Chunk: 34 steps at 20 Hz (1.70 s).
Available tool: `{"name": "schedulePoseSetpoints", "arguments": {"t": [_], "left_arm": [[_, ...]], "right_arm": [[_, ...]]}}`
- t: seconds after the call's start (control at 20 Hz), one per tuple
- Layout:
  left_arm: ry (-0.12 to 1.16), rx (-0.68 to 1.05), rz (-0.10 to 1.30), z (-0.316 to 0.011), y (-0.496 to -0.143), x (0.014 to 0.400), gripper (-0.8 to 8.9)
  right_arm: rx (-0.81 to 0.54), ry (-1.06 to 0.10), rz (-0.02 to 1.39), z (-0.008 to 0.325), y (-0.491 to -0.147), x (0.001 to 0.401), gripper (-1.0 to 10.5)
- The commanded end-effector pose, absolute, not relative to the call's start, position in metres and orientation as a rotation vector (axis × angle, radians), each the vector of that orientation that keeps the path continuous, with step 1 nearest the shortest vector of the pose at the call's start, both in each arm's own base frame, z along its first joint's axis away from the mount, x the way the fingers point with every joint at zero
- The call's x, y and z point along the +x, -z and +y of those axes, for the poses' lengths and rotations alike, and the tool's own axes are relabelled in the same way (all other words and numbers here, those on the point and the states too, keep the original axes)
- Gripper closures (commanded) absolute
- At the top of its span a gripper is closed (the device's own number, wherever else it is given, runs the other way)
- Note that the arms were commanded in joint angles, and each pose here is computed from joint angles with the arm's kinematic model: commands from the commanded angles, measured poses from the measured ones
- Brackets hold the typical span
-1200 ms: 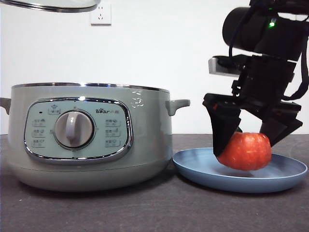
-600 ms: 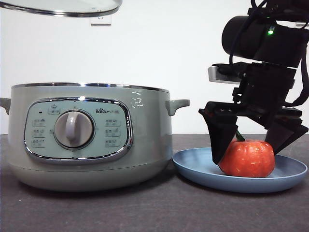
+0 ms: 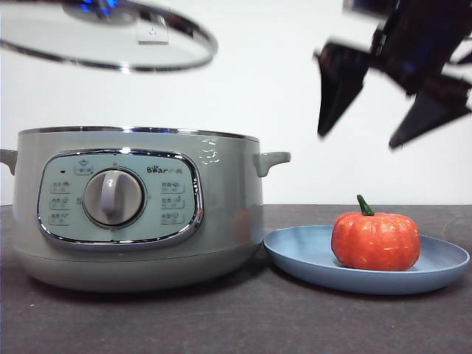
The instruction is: Take the pumpkin out from the steamer,put the pumpkin in the blue plate,close the lid
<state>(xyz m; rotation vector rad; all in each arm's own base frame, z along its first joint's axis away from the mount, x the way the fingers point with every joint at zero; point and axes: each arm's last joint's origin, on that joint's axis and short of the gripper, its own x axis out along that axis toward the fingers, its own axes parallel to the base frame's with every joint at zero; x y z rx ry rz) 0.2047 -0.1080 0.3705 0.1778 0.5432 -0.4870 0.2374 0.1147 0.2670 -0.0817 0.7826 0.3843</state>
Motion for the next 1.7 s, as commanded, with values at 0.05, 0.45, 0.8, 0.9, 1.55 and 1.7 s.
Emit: {"name": "schedulePoseSetpoints", "arguments": {"t": [0.05,0.45,0.8,0.9,1.55,1.7], "left_arm": [[0.519,0.168,0.535,-0.116,-0.368,0.218,8.22],[0.567,0.181,0.644,-0.14,-0.331,0.254,8.22],[0.609,0.196,0.737,-0.152,-0.309,0.264,8.22],[0.605,0.215,0.773,-0.153,-0.303,0.266,8.22],[0.6,0.198,0.755,-0.143,-0.32,0.25,3.46],[0.592,0.176,0.729,-0.13,-0.34,0.228,3.68]], "right_arm": [[-0.053,-0.363,0.712,0.105,-0.283,0.228,4.1],[-0.03,-0.27,0.599,0.079,-0.311,0.208,4.1],[-0.027,-0.25,0.614,0.075,-0.31,0.208,4.1],[-0.029,-0.25,0.618,0.075,-0.309,0.208,4.1],[-0.017,-0.265,0.603,0.073,-0.314,0.201,4.1],[0.021,-0.331,0.536,0.07,-0.328,0.186,4.3]]}}
